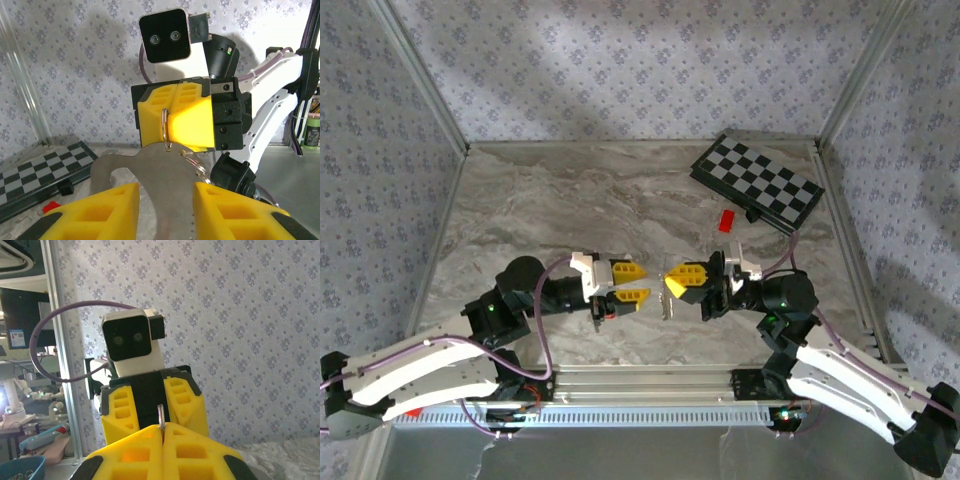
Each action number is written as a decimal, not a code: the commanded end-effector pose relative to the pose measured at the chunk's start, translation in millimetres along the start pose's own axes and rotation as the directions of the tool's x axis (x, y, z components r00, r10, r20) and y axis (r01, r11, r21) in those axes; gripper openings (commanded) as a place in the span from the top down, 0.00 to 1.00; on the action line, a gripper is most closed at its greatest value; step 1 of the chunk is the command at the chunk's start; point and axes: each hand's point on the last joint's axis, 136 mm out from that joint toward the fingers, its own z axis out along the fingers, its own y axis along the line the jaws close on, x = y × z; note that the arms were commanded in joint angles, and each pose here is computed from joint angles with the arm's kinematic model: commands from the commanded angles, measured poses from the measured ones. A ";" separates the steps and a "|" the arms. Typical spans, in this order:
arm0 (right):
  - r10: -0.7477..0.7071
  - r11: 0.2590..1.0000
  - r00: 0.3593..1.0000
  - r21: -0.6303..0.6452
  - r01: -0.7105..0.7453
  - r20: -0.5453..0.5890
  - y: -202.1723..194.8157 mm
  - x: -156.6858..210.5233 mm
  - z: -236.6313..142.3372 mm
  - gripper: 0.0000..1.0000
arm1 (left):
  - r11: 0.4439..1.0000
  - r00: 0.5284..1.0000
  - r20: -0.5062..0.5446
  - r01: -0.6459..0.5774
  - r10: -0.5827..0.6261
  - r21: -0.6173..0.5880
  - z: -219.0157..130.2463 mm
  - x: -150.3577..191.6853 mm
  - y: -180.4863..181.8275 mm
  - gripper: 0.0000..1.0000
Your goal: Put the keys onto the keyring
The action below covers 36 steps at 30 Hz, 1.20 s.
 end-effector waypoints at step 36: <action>-0.009 0.999 1.000 -0.046 0.010 0.021 7.2 -2.5 -0.2 1.00 | 0.998 0.991 0.135 -0.001 -0.008 0.071 21.6 -35.0 -4.4 0.83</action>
